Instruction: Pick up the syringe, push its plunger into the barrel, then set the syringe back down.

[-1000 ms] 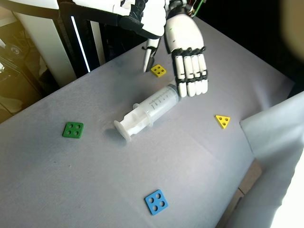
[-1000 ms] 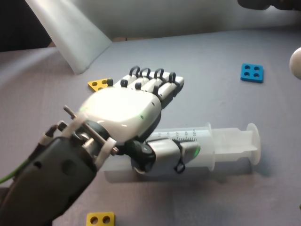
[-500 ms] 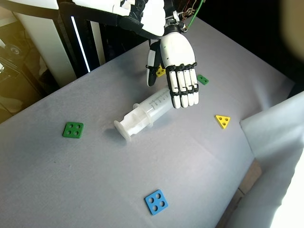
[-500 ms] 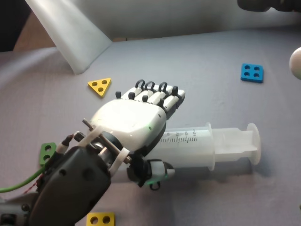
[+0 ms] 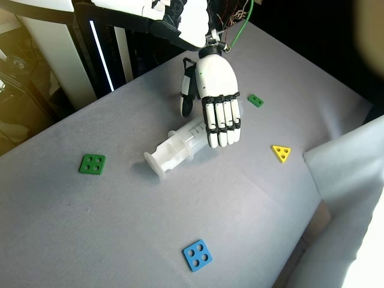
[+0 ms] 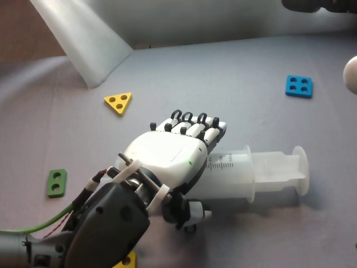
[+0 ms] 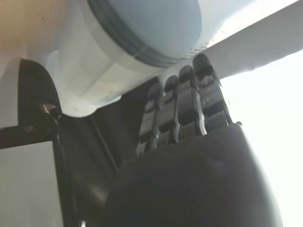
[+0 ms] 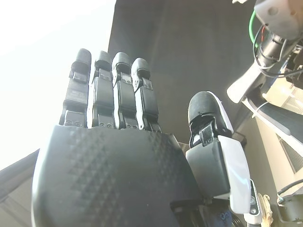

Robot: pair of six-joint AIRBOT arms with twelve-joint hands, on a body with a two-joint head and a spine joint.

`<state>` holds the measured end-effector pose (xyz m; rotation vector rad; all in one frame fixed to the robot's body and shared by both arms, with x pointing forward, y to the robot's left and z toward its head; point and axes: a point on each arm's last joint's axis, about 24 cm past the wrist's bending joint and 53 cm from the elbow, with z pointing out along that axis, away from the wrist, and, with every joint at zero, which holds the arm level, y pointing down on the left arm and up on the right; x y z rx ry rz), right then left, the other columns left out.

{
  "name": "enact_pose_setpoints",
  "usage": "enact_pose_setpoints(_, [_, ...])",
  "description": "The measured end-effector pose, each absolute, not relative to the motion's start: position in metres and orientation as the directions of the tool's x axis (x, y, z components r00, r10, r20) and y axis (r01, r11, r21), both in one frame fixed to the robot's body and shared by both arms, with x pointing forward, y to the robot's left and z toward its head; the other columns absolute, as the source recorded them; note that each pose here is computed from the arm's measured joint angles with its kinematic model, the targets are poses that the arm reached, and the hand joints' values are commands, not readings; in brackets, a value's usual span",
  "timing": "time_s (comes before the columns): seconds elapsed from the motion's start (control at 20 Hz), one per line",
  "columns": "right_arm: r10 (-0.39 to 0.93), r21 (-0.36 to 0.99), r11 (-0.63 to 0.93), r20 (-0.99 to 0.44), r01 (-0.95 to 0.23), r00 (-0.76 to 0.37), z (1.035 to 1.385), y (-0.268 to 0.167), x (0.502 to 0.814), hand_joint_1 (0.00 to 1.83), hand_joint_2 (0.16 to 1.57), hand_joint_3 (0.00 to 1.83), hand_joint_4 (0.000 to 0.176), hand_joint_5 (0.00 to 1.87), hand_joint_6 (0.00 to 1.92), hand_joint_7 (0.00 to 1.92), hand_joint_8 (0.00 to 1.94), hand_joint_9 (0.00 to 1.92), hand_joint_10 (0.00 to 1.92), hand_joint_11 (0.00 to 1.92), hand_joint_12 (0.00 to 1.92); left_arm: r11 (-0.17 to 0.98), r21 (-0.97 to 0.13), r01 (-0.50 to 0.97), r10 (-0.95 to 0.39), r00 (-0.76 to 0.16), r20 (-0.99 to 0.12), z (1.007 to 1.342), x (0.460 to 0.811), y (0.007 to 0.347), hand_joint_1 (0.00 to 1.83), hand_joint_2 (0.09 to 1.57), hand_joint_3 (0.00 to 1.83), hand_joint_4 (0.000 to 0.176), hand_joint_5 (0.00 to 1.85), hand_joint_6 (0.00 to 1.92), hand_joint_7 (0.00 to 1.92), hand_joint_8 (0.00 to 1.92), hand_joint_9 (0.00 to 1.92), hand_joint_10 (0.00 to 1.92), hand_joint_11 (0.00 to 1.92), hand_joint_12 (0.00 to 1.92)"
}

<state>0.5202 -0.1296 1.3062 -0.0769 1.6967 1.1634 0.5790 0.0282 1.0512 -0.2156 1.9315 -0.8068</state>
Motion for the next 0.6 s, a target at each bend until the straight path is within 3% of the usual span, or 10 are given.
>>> enact_pose_setpoints(0.3, [0.454,0.651,0.529,-0.759,-0.544,-0.467,1.306,-0.130,0.520,0.00,1.36,0.00,0.000,0.24,0.01,0.20,0.00,0.14,0.00,0.00,0.30,0.780,-0.601,0.171,-0.461,-0.492,-0.738,1.032,0.586,0.033,1.10,1.01,0.00,0.000,0.11,0.00,0.06,0.00,0.04,0.00,0.00,0.26])
enact_pose_setpoints(0.6, [0.454,0.651,0.528,-0.759,-0.545,-0.467,1.306,-0.129,0.520,0.00,1.37,0.00,0.000,0.25,0.01,0.20,0.00,0.13,0.00,0.00,0.30,0.772,-0.606,0.189,-0.464,-0.484,-0.742,1.029,0.587,0.024,1.13,1.02,0.00,0.000,0.12,0.00,0.07,0.00,0.08,0.00,0.00,0.41])
